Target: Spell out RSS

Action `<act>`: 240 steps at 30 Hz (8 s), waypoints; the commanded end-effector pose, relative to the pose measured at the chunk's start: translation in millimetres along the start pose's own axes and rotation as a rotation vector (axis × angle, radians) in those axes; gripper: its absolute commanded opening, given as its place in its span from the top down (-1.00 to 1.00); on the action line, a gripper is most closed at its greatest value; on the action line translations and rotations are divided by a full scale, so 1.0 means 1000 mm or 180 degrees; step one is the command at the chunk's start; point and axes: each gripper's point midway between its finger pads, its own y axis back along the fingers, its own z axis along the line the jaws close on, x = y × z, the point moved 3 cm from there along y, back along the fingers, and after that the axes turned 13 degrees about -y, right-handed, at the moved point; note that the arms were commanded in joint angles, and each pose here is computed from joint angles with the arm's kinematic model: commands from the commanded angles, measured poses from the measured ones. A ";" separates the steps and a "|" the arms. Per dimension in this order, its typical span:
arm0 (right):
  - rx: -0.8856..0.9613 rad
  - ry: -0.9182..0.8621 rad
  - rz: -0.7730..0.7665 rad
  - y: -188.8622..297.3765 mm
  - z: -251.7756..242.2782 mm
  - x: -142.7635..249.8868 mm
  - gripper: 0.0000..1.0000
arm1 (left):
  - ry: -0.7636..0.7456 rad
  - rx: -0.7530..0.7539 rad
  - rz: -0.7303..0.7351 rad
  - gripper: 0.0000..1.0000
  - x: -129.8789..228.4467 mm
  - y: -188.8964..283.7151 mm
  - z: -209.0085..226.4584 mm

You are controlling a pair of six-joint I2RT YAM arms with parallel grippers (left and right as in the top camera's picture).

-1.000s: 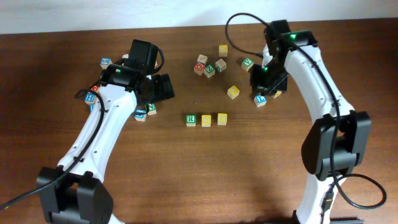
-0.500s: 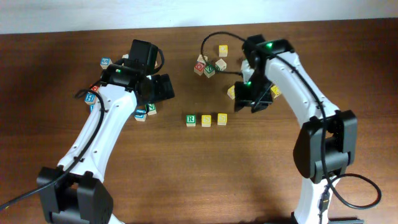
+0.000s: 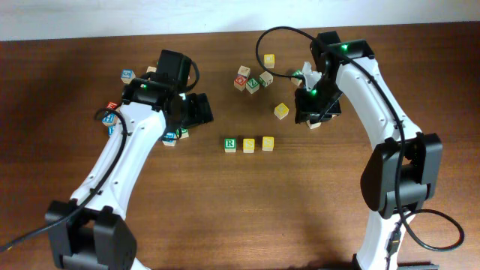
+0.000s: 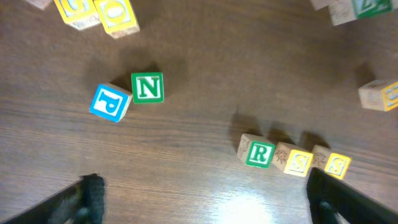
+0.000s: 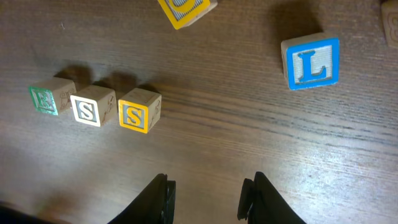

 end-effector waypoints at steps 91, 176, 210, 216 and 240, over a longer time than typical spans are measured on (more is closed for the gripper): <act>-0.0640 -0.0095 0.0110 -0.117 0.055 0.037 0.92 | -0.0593 0.0756 0.1015 1.00 0.065 -0.153 -0.070; 0.0025 0.0358 -0.0627 0.004 0.136 0.103 0.81 | 0.0857 -0.0517 -0.0153 -1.00 0.090 0.031 0.098; 0.0600 0.0244 0.0043 -0.087 0.113 0.100 0.91 | 0.1251 -0.0650 -0.0150 -0.99 0.092 0.035 0.135; 0.0631 0.0202 0.0111 -0.104 0.103 0.106 0.91 | 0.1251 -0.0651 -0.0136 -0.99 0.093 0.035 0.135; 0.0313 0.0252 -0.0027 -0.142 0.105 0.100 0.91 | 0.1251 -0.0652 -0.0138 -0.99 0.093 0.035 0.135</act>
